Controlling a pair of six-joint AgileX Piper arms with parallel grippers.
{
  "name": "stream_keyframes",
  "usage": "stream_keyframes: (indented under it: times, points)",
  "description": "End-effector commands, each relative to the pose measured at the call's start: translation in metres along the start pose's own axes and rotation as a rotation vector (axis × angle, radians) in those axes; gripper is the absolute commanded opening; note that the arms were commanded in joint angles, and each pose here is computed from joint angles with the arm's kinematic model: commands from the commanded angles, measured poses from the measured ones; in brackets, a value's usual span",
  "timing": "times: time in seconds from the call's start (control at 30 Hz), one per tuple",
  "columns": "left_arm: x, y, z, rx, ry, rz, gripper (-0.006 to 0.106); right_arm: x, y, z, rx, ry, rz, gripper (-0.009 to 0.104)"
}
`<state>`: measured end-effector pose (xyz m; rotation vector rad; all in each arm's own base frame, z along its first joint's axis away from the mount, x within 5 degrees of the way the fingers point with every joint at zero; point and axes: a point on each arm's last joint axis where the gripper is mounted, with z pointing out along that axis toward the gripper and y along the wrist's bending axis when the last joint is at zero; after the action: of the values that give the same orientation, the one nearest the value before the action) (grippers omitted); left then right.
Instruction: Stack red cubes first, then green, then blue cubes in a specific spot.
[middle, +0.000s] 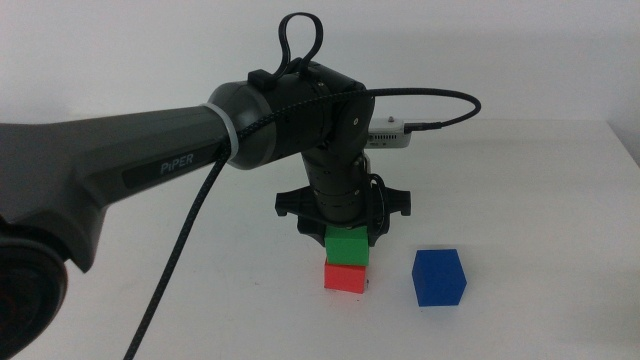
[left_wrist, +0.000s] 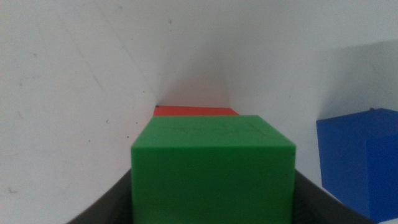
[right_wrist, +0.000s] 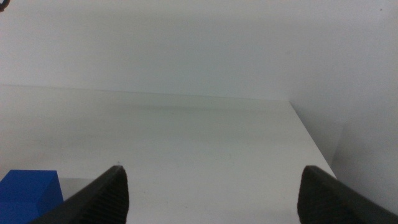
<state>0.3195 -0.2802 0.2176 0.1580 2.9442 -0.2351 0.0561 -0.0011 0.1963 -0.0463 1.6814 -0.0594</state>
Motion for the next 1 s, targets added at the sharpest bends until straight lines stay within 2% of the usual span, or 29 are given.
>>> stream_keyframes:
  times: [0.0, 0.07, 0.1, 0.23, 0.37, 0.5, 0.67, 0.7, 0.8, 0.9, 0.97]
  points:
    - [0.001, -0.001, 0.007, 0.0, 0.018, 0.001, 0.018, 0.0, 0.0, 0.0, 0.009, -0.012, -0.011, 0.093]
    - [0.001, -0.001, 0.007, 0.0, 0.018, 0.001, 0.029, 0.0, 0.0, 0.0, 0.009, -0.012, -0.011, 0.093]
    - [0.0, -0.001, 0.007, -0.006, 0.017, 0.011, 0.041, 0.0, 0.0, 0.0, 0.009, -0.012, -0.011, 0.093]
    - [0.001, 0.0, 0.007, -0.013, 0.025, 0.03, 0.071, 0.0, 0.0, 0.0, 0.009, -0.012, -0.011, 0.093]
    - [0.001, 0.0, 0.007, -0.018, 0.027, 0.04, 0.094, 0.0, 0.0, 0.0, 0.009, -0.012, -0.011, 0.093]
    - [0.004, -0.001, -0.017, 0.004, 0.048, 0.109, 0.094, 0.0, 0.0, 0.0, 0.009, -0.012, -0.011, 0.093]
    - [0.013, 0.001, -0.099, 0.088, -0.055, 0.269, 0.094, 0.0, 0.0, 0.0, 0.009, -0.012, -0.011, 0.093]
    - [0.025, 0.01, -0.145, 0.111, -0.143, 0.408, 0.094, 0.0, 0.0, 0.0, 0.009, -0.012, -0.011, 0.093]
    - [0.049, 0.029, -0.211, 0.131, -0.318, 0.583, 0.094, 0.0, 0.0, 0.0, 0.009, -0.012, -0.011, 0.093]
    - [0.087, 0.053, -0.271, 0.196, -0.469, 0.57, 0.094, 0.0, 0.0, 0.0, 0.009, -0.012, -0.011, 0.093]
    - [0.113, 0.07, -0.291, 0.228, -0.523, 0.593, 0.094, 0.0, 0.0, 0.0, 0.009, -0.012, -0.011, 0.093]
